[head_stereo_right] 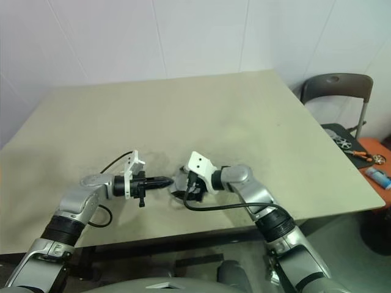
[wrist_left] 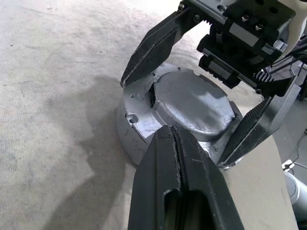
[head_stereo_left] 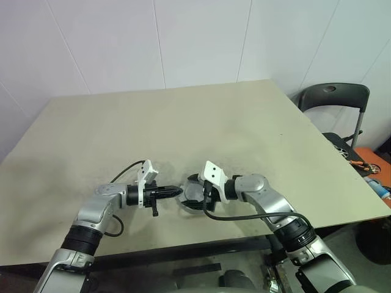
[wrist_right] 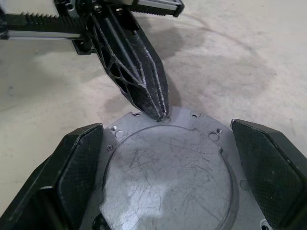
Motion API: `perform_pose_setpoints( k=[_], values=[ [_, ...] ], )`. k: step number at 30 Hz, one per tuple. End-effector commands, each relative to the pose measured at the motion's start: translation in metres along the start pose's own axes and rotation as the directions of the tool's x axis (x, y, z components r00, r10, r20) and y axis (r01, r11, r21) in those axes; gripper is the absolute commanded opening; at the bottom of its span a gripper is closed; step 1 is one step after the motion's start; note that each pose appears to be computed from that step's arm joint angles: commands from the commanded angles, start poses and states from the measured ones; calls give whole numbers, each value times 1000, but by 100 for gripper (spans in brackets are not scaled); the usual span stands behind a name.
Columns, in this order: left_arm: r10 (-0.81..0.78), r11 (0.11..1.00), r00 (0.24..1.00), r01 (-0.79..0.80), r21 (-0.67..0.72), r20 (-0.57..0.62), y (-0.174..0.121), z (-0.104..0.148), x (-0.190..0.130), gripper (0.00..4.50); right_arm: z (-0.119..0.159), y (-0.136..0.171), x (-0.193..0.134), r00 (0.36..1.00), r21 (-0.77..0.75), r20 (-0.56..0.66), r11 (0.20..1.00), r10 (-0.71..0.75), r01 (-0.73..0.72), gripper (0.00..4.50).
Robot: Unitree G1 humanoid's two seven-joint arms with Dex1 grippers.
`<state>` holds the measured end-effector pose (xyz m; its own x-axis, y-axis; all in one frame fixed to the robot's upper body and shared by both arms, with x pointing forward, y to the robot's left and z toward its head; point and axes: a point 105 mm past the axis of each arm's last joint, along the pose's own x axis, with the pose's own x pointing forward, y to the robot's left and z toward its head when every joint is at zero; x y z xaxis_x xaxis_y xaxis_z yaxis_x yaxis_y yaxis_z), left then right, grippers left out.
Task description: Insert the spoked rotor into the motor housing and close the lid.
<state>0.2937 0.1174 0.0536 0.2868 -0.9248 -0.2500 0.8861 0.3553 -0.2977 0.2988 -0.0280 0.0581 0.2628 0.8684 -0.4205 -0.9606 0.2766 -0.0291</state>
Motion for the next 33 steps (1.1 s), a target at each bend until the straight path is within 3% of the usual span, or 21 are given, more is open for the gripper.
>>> perform_pose_setpoints(
  k=[1,7,12,19,25,28,31,33],
  values=[
    [22,1000,998,-23,-20,-56,1,-11,0,0,-8,0,-4,999,124,-37,992,29,-24,447],
    [27,999,998,-29,-24,-55,2,-11,1,0,22,10,-23,993,110,0,987,114,-114,447],
    [30,999,998,-32,-26,-57,2,-12,1,0,29,-7,-39,999,127,15,991,43,-45,447],
    [12,999,999,-13,-36,-45,-2,-7,3,0,35,-47,-66,983,224,76,963,-168,147,447],
    [11,999,999,-13,-41,-51,-2,-7,2,0,22,-52,-81,976,335,66,926,-205,172,447],
    [14,999,998,-16,-42,-55,0,-9,0,0,4,-39,-98,988,541,60,837,-141,87,447],
    [18,999,998,-21,-43,-54,2,-11,-2,0,-2,-15,-112,989,758,141,648,-42,-80,447],
    [22,999,998,-24,-43,-56,3,-12,-2,0,-10,-2,-114,991,809,131,579,-7,-103,447]
  ],
)
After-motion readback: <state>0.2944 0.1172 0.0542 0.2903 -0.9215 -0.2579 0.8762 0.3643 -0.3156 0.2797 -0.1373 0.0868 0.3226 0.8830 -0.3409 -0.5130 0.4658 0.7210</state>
